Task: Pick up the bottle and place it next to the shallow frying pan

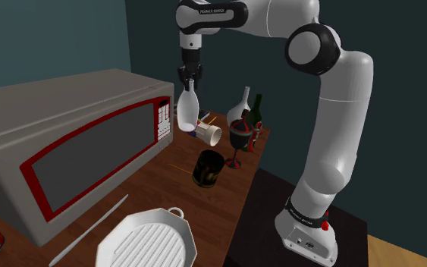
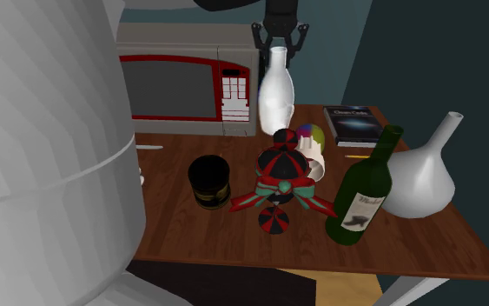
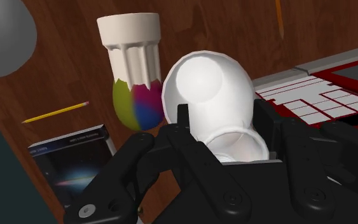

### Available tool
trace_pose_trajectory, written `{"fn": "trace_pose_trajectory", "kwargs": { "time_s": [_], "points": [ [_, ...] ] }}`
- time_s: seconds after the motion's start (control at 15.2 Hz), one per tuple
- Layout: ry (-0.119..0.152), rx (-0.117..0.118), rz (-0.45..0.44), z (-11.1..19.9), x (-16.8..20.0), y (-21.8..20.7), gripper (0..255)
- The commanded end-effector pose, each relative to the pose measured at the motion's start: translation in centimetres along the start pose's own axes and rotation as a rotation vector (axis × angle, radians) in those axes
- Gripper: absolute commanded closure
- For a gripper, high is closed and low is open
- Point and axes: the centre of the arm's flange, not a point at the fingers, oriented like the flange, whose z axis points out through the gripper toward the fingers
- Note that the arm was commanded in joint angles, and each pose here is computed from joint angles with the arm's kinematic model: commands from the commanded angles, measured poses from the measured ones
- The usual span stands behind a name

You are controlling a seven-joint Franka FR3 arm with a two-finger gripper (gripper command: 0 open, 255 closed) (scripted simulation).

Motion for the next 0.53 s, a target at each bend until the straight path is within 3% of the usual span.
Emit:
{"fn": "trace_pose_trajectory", "kwargs": {
  "time_s": [0.0, 0.46],
  "points": [
    [0.000, 0.000, 0.000, -1.4, -1.0, -1.5, 255],
    [0.000, 0.000, 0.000, -6.1, -5.0, -8.4, 255]
  ]
}}
